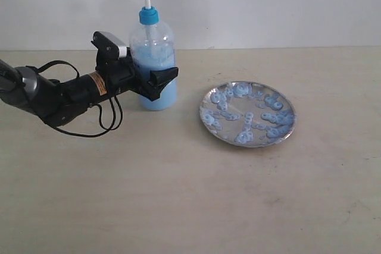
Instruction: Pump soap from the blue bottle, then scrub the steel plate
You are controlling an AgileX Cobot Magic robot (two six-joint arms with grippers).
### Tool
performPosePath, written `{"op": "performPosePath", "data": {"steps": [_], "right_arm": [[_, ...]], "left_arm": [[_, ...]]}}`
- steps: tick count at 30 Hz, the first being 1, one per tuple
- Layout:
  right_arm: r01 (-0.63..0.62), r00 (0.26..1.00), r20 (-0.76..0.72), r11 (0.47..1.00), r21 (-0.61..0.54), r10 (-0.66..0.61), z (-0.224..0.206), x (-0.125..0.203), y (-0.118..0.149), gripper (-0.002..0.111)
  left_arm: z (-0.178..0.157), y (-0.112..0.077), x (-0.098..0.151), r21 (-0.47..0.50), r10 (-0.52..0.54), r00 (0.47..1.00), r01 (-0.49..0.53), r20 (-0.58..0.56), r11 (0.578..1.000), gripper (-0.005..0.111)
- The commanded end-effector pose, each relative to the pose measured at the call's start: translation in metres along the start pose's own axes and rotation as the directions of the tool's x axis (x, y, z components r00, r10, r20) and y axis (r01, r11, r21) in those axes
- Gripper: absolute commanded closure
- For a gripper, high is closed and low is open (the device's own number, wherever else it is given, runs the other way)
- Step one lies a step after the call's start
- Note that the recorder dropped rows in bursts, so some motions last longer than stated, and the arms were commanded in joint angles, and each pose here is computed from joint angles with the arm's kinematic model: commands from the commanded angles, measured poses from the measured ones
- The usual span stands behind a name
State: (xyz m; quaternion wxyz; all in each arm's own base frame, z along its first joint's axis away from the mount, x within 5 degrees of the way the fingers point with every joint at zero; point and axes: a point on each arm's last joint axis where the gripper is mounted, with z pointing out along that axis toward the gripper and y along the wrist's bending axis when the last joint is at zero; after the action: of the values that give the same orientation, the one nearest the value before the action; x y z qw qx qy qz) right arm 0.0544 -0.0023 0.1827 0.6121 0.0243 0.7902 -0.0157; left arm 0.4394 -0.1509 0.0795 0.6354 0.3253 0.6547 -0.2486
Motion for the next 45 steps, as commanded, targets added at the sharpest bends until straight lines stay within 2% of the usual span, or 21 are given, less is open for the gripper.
{"op": "performPosePath", "data": {"steps": [1,7,9,10,11,13,15,16,19,22,26,29,31,33,34,36,38,40,41,43,45], "right_arm": [[-0.003,1.000,0.007,1.000,-0.003,0.003,0.000,-0.001,0.000,0.104],[-0.003,1.000,0.007,1.000,-0.003,0.003,0.000,-0.001,0.000,0.104],[0.115,0.993,0.021,0.993,0.020,-0.116,0.000,-0.002,-0.002,0.104],[0.225,0.972,0.057,0.973,0.044,-0.227,0.000,-0.006,-0.003,0.104],[0.229,0.969,0.086,0.972,0.050,-0.232,0.000,-0.009,-0.003,0.104],[0.143,0.966,0.212,0.988,0.052,-0.151,-0.002,-0.020,-0.002,0.104],[-0.143,0.923,0.355,0.989,-0.031,0.145,-0.006,-0.033,-0.002,0.104],[-0.199,0.897,0.393,0.978,-0.057,0.205,-0.007,-0.036,-0.003,0.104],[-0.289,0.837,0.455,0.951,-0.107,0.306,-0.010,-0.043,-0.004,0.104],[-0.304,0.847,0.427,0.948,-0.098,0.316,-0.005,-0.042,-0.004,0.104],[-0.363,0.802,0.474,0.926,-0.099,0.365,0.011,-0.055,-0.009,0.104],[-0.289,0.862,0.408,0.953,-0.088,0.299,0.043,-0.067,-0.005,0.104],[-0.184,0.908,0.351,0.970,-0.156,0.228,0.069,-0.084,0.006,0.104],[-0.049,0.952,0.279,0.962,-0.268,0.126,0.111,-0.102,0.020,0.104],[0.003,0.965,0.248,0.948,-0.317,0.080,0.134,-0.108,0.026,0.104],[0.105,0.974,0.228,0.887,-0.450,0.000,0.177,-0.115,0.039,0.104],[0.085,0.960,0.267,0.813,-0.576,0.089,0.208,-0.127,0.049,0.104],[0.020,0.936,0.261,0.704,-0.710,0.236,0.228,-0.140,0.057,0.104],[0.025,0.933,0.252,0.652,-0.758,0.257,0.238,-0.147,0.061,0.104],[0.071,0.943,0.247,0.591,-0.803,0.222,0.254,-0.157,0.069,0.104],[0.112,0.955,0.250,0.580,-0.807,0.162,0.270,-0.168,0.080,0.104]], "left_arm": [[0.001,-0.007,-0.004,0.065,0.044,0.998,-0.047,0.045,0.997,0.103],[0.000,-0.017,-0.002,0.188,0.120,0.993,-0.121,0.015,0.975,0.103],[-0.001,-0.020,-0.007,0.219,0.137,0.990,-0.138,0.018,0.966,0.103],[-0.002,-0.021,-0.013,0.238,0.148,0.989,-0.149,0.023,0.960,0.103],[-0.002,-0.021,-0.017,0.246,0.160,0.987,-0.162,0.029,0.956,0.103],[-0.002,-0.019,-0.024,0.244,0.192,0.981,-0.189,0.012,0.951,0.103],[-0.002,-0.018,-0.025,0.245,0.218,0.976,-0.207,-0.020,0.947,0.103],[-0.002,-0.019,-0.026,0.251,0.225,0.974,-0.213,-0.022,0.944,0.103],[0.001,-0.022,-0.027,0.261,0.236,0.972,-0.222,-0.021,0.939,0.103],[0.011,-0.026,-0.031,0.268,0.279,0.959,-0.259,-0.041,0.928,0.103],[0.021,-0.031,-0.037,0.283,0.315,0.947,-0.286,-0.063,0.916,0.103],[0.023,-0.032,-0.038,0.294,0.312,0.948,-0.282,-0.061,0.913,0.103],[0.023,-0.033,-0.038,0.296,0.316,0.947,-0.284,-0.064,0.912,0.103],[0.023,-0.032,-0.037,0.291,0.312,0.947,-0.277,-0.080,0.916,0.103],[0.023,-0.031,-0.036,0.288,0.315,0.945,-0.278,-0.090,0.917,0.103],[0.023,-0.031,-0.035,0.294,0.322,0.942,-0.283,-0.094,0.913,0.103],[0.022,-0.033,-0.034,0.311,0.333,0.938,-0.289,-0.097,0.905,0.103],[0.022,-0.034,-0.034,0.326,0.335,0.937,-0.287,-0.101,0.901,0.103],[0.022,-0.036,-0.033,0.336,0.335,0.936,-0.285,-0.103,0.898,0.103],[0.022,-0.036,-0.033,0.341,0.332,0.937,-0.279,-0.107,0.898,0.103],[0.022,-0.036,-0.033,0.341,0.332,0.937,-0.279,-0.107,0.898,0.103]]}}
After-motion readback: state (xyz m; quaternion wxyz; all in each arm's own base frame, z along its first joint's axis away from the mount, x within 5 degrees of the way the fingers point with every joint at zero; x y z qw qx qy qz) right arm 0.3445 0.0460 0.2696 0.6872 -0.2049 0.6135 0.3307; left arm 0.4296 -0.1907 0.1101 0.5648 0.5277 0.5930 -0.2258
